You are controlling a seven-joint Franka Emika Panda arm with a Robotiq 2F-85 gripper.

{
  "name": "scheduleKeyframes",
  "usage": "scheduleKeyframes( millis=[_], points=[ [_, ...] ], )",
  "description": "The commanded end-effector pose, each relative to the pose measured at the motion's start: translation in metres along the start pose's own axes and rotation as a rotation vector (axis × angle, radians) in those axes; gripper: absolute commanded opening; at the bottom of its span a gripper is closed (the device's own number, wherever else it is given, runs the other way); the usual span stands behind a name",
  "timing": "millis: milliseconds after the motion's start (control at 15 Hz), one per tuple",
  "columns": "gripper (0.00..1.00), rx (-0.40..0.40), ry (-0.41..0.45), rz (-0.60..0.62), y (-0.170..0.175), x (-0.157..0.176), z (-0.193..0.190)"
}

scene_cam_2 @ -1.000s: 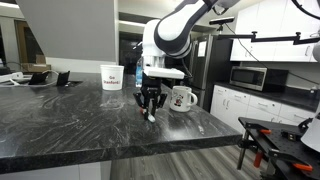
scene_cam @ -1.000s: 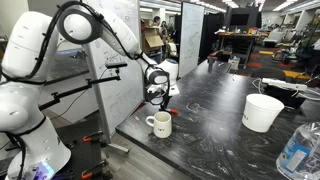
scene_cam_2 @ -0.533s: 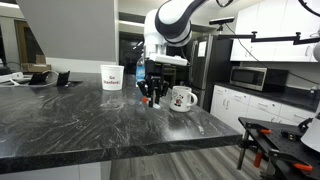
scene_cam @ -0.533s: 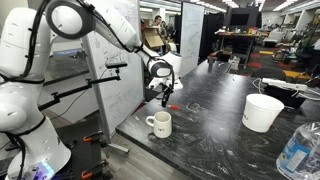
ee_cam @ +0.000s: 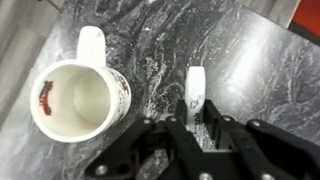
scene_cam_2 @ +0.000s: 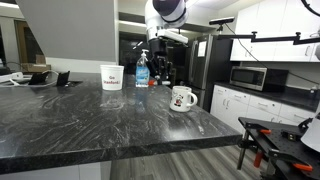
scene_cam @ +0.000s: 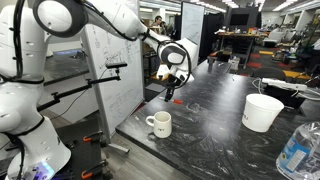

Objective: Pick up the marker and put it in the white mug on the table

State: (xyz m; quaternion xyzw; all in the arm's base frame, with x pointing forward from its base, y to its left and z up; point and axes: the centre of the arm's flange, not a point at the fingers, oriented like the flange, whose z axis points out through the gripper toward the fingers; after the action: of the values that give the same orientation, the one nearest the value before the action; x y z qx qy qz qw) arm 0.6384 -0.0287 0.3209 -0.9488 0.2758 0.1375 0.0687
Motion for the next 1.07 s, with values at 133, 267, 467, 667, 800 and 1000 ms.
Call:
scheduleKeyframes(
  millis=[133, 267, 467, 667, 800, 1000],
  points=[
    [0.06, -0.053, -0.158, -0.034, 0.013, 0.000, -0.011],
    [0.06, -0.073, -0.188, -0.030, 0.023, -0.005, -0.004],
    [0.06, -0.093, -0.208, -0.029, 0.033, -0.006, -0.002],
    [0.06, -0.130, -0.228, -0.032, 0.041, -0.012, -0.003],
    [0.06, -0.148, -0.252, -0.035, 0.048, -0.015, -0.001],
    [0.06, -0.156, -0.278, -0.033, 0.058, -0.019, 0.000]
  ],
)
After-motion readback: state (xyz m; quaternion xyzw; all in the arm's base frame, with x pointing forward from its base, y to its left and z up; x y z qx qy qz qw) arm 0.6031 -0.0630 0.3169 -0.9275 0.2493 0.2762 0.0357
